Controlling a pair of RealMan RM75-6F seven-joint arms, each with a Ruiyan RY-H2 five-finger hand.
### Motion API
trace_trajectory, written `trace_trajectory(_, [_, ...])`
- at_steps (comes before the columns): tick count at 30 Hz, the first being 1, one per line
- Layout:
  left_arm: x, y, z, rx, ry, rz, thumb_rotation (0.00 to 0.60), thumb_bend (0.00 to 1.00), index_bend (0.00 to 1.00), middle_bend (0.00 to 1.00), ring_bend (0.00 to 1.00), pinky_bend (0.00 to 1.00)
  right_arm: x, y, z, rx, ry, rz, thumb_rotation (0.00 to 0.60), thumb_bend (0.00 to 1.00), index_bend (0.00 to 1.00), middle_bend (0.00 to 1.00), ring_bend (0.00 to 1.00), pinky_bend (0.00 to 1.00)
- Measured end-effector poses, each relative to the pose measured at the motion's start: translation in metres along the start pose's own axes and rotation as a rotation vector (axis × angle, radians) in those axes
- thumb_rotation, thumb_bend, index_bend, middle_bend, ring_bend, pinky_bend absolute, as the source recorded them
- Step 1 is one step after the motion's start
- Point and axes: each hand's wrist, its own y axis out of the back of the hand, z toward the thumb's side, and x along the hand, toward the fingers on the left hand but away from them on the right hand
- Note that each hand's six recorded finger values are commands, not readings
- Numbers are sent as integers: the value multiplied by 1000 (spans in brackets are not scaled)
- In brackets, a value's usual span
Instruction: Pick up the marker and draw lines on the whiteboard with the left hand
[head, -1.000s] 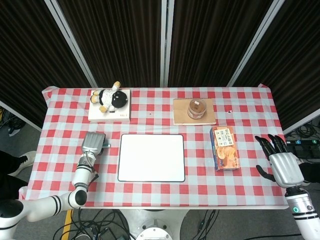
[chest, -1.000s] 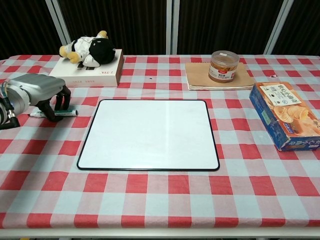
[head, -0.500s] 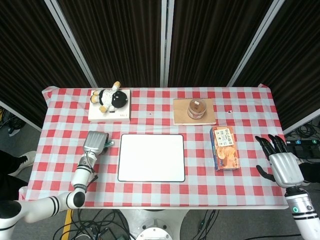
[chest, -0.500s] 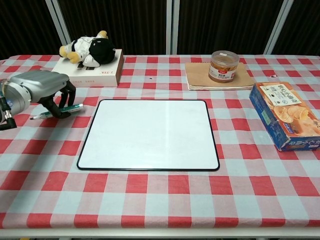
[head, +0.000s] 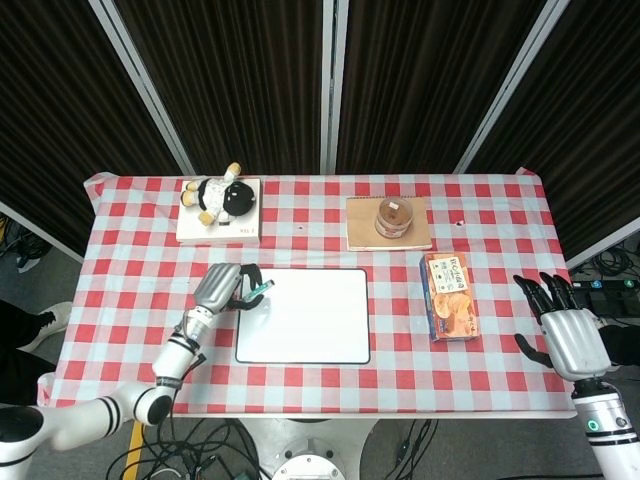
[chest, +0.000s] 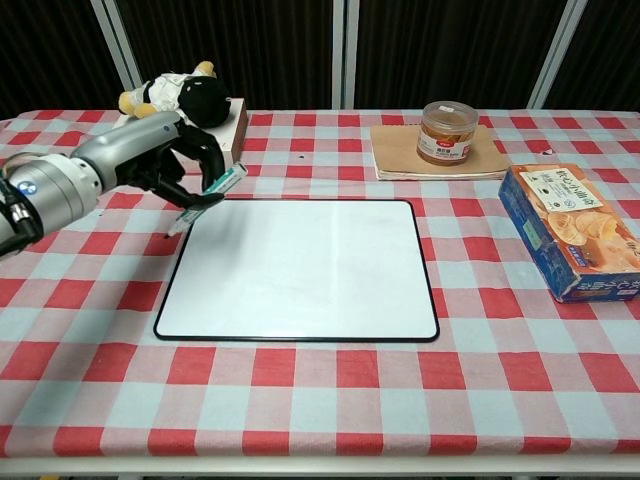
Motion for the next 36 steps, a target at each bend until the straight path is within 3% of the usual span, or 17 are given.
trace_trajectory(4, [5,-10,-3,-78,-48,23,600,389,618,616,927,1000,0,-2,1,-16,0,-1,600,196,35,147,0,0])
trace_trajectory(14, [5,-32,-2,-71,-122,40,600,389,618,618,927,1000,-1,-5,3,-25,12,2,600,195,35,147,0,0])
trace_trajectory(25, [6,-43,-3,-3,-136,20,600,389,618,618,926,1000,2,-5,2,-26,4,7,600,195,35,147,0,0])
trace_trajectory(36, [19,-66,23,-29,-170,-21,600,389,619,619,926,1000,7,-3,-5,-21,-15,7,600,195,35,147,0,0])
